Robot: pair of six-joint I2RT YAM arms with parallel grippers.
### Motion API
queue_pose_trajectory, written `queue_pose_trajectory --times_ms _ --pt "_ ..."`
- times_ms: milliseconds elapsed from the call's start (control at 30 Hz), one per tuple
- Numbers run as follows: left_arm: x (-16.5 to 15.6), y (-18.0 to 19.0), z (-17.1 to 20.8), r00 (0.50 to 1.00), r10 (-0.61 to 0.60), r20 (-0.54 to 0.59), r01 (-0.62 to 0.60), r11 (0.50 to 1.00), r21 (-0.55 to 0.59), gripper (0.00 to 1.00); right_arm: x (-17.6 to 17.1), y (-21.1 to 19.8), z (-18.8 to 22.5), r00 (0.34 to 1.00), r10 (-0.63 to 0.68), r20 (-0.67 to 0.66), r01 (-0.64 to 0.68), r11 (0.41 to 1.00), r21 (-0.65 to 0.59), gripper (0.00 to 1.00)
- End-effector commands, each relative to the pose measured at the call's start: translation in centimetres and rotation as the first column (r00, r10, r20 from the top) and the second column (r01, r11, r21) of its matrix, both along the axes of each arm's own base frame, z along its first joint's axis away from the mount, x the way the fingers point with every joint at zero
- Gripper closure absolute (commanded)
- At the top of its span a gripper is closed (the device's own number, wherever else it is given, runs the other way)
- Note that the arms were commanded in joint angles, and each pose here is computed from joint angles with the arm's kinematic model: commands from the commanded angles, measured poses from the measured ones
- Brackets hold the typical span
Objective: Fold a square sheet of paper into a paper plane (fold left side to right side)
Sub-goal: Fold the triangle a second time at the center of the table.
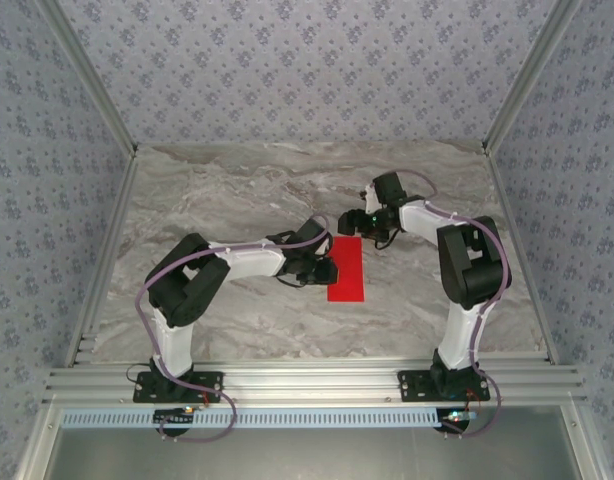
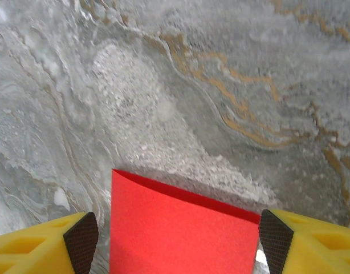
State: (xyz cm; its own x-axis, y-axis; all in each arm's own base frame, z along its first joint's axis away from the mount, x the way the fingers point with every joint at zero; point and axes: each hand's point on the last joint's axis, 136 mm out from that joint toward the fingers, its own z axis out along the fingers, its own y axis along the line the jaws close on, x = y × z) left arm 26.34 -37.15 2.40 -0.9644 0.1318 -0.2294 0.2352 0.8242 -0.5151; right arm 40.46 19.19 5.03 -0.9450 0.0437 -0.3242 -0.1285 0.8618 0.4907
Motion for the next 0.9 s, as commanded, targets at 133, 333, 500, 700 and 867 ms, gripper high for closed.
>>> queue_pose_trajectory --times_ms 133,333,500,700,867 --pt "-0.4 0.2 -0.8 1.000 -0.014 -0.013 0.014 0.999 0.040 0.82 0.4 0.0 -0.5 1.000 0.016 -0.010 -0.016 1.000 -0.003 0.21" --pt "-0.4 0.2 -0.8 1.000 -0.015 -0.013 0.015 0.999 0.040 0.82 0.4 -0.3 -0.9 1.000 0.010 -0.013 -0.010 0.999 -0.033 0.20" --pt "-0.3 0.2 -0.7 1.000 -0.014 -0.011 0.015 0.999 0.040 0.82 0.1 -0.8 -1.4 1.000 0.009 -0.023 -0.011 0.997 -0.073 0.20" --pt "-0.3 0.2 -0.9 1.000 -0.013 -0.012 0.014 0.999 0.044 0.82 -0.4 0.0 -1.5 0.999 0.031 -0.035 -0.032 0.999 -0.036 0.19" --pt "-0.3 0.2 -0.8 1.000 -0.013 -0.010 0.014 0.999 0.043 0.82 -0.9 0.7 -1.1 0.998 0.044 -0.043 -0.043 0.999 0.024 0.23"
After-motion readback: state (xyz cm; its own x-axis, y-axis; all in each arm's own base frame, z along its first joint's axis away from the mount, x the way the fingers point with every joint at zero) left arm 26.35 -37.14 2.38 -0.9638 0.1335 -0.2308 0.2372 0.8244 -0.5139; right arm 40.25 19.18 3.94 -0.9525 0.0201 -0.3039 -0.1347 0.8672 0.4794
